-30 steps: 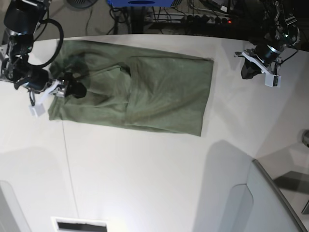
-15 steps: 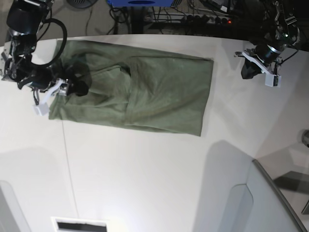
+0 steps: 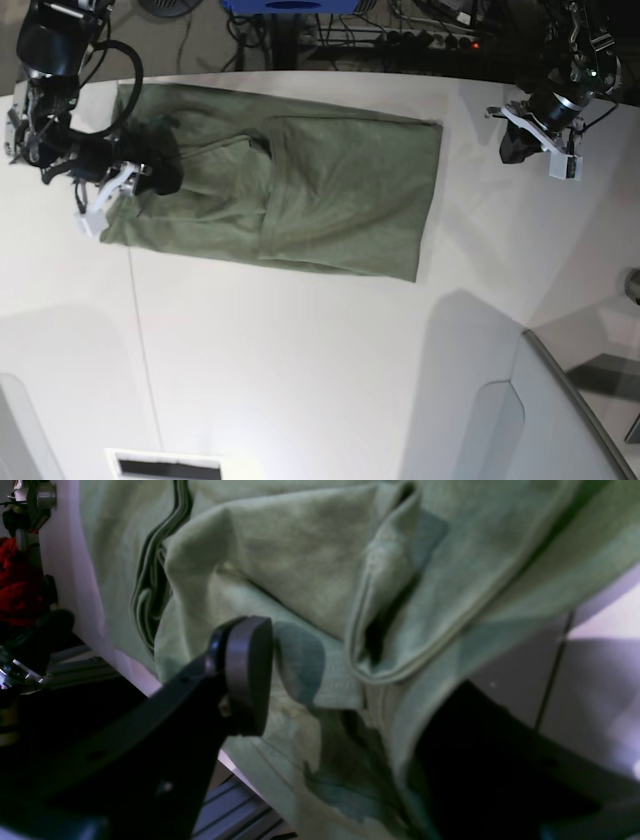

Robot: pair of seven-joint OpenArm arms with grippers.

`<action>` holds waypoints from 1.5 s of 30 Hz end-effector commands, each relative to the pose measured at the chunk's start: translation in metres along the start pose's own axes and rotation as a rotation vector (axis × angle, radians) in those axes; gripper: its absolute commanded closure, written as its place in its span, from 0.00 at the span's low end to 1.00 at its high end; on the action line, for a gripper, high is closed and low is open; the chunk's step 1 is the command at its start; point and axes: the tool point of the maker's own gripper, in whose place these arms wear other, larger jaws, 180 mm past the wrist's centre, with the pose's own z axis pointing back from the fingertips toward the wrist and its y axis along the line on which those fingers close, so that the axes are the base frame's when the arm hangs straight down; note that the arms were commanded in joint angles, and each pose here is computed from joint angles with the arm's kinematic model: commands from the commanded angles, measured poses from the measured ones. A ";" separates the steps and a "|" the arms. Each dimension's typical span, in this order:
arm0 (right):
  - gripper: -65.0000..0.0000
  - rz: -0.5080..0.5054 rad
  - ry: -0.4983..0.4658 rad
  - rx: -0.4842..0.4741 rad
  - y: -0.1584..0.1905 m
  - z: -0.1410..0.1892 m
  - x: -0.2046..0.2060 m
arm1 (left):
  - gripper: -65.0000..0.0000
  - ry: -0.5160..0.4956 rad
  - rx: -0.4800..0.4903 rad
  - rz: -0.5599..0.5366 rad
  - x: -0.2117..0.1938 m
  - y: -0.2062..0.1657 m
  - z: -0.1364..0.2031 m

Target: Layout the t-shirt on the table in an organized manner, then fold the t-shirt properly

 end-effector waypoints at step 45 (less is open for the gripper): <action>0.99 -0.004 0.025 -0.169 0.142 -0.017 0.039 | 1.00 0.138 -0.411 -0.280 -0.017 -0.173 -0.083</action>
